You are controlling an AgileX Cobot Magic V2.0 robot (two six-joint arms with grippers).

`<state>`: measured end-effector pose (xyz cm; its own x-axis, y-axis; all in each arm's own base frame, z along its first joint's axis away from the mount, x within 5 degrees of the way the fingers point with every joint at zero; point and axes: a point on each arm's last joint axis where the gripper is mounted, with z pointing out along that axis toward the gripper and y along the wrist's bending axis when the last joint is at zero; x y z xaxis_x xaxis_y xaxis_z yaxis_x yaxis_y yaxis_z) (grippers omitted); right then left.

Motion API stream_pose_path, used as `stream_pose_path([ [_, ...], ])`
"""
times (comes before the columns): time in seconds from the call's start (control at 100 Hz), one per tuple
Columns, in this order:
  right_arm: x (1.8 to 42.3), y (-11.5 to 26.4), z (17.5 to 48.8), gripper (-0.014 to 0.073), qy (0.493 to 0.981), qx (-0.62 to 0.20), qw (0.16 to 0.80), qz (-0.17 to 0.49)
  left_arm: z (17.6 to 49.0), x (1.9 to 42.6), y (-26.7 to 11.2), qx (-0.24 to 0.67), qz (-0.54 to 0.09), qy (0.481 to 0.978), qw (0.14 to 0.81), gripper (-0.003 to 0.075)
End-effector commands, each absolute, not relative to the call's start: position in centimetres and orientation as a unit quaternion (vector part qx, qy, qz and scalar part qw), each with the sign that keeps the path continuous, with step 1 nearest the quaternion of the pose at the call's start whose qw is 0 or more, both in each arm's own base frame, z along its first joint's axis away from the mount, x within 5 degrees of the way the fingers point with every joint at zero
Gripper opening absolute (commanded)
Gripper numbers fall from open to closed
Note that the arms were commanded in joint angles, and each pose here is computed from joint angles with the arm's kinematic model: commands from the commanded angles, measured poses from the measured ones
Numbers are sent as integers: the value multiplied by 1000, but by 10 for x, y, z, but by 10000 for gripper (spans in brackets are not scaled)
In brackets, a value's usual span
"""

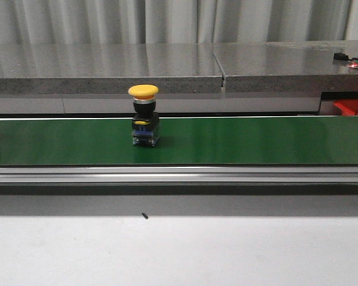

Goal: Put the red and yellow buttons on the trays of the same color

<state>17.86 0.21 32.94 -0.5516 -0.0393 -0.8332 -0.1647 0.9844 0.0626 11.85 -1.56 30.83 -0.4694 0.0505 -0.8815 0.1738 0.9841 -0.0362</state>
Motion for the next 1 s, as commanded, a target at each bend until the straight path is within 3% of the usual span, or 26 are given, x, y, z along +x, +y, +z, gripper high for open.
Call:
stream_pose_path([
  [0.0, 180, 2, 344, -68, 857, -48, 509, 66, 323, 121, -16, 51, -70, 829, 553, -20],
  [0.42, 180, 7, 346, -40, 852, -26, 511, 109, 323, 121, -16, 51, -70, 829, 552, -20],
  [0.49, 179, 8, 344, 50, 857, -31, 501, 114, 323, 121, -16, 51, -70, 829, 552, -20],
  [0.56, 178, 9, 343, 205, 861, -35, 493, 119, 323, 121, -16, 51, -70, 829, 552, -20],
  [0.68, 177, 9, 342, 580, 863, -37, 488, 121, 323, 121, -16, 51, -70, 829, 552, -20],
  [0.72, 177, 9, 342, 665, 863, -36, 489, 121, 323, 121, -16, 51, -70, 829, 552, -20],
  [0.99, 187, 12, 339, 636, 874, -54, 465, 129, 323, 121, -16, 51, -70, 829, 552, -20],
])
